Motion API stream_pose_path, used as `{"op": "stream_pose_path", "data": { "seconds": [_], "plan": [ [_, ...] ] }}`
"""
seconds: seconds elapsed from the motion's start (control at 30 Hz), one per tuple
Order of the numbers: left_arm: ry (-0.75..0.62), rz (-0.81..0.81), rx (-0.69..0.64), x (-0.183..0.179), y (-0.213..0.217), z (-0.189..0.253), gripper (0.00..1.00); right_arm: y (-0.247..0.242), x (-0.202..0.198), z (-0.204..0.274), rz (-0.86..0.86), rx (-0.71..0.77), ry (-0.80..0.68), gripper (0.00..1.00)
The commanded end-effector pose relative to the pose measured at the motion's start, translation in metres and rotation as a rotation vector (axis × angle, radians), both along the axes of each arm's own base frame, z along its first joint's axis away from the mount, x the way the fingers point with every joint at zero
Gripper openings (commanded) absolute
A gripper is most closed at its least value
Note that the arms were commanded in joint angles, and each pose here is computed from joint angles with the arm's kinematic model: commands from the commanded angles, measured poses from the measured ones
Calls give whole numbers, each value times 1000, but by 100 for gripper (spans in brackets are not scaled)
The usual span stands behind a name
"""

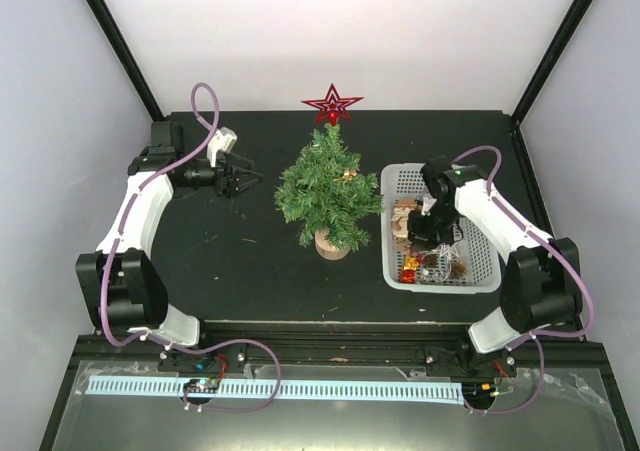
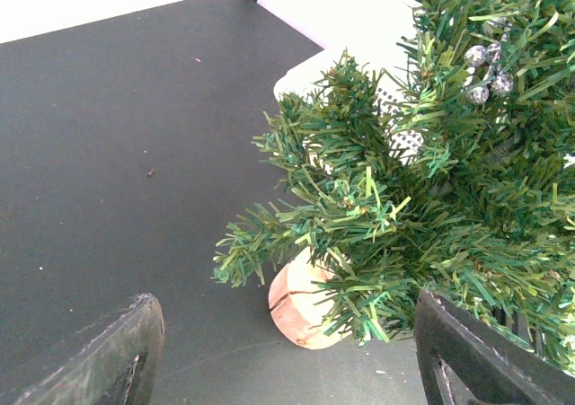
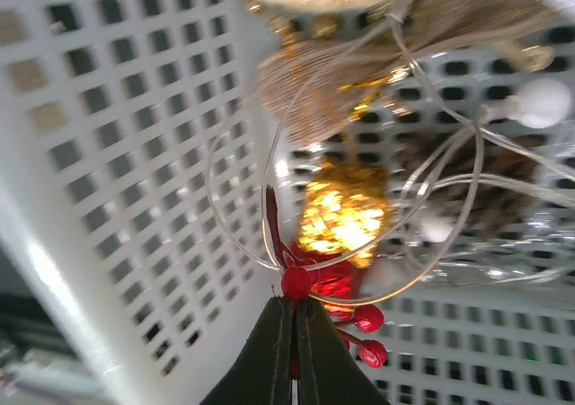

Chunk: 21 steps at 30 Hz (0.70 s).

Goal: Decorate the small christmas tree

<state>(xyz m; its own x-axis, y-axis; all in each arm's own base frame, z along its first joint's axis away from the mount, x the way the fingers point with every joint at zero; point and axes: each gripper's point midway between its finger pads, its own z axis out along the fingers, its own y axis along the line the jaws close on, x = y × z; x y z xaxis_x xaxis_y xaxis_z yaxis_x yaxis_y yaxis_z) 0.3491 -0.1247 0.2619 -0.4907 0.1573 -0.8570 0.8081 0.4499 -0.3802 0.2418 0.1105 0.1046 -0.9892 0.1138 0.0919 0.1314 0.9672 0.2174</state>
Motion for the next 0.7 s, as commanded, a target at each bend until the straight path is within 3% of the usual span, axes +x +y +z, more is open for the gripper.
{"op": "stream_pose_path", "data": {
  "seconds": [0.0, 0.13, 0.33, 0.47, 0.6, 0.67],
  "plan": [
    [-53, -50, -15, -4, -5, 11, 77, 40, -5, 17, 25, 253, 6, 1],
    [-74, -91, -27, -14, -8, 15, 77, 43, -10, 27, -13, 283, -1, 1],
    [-198, -267, -64, -65, -19, 41, 77, 58, -15, 43, -54, 402, 8, 3],
    [-263, -337, -63, -94, -23, 54, 77, 52, -9, 50, -105, 388, -15, 1],
    [-292, -356, -51, -109, -25, 59, 77, 25, 2, 73, -123, 231, -116, 1],
    [-307, -353, -38, -113, -25, 61, 77, 21, 3, 84, -116, 223, -161, 2]
  ]
}}
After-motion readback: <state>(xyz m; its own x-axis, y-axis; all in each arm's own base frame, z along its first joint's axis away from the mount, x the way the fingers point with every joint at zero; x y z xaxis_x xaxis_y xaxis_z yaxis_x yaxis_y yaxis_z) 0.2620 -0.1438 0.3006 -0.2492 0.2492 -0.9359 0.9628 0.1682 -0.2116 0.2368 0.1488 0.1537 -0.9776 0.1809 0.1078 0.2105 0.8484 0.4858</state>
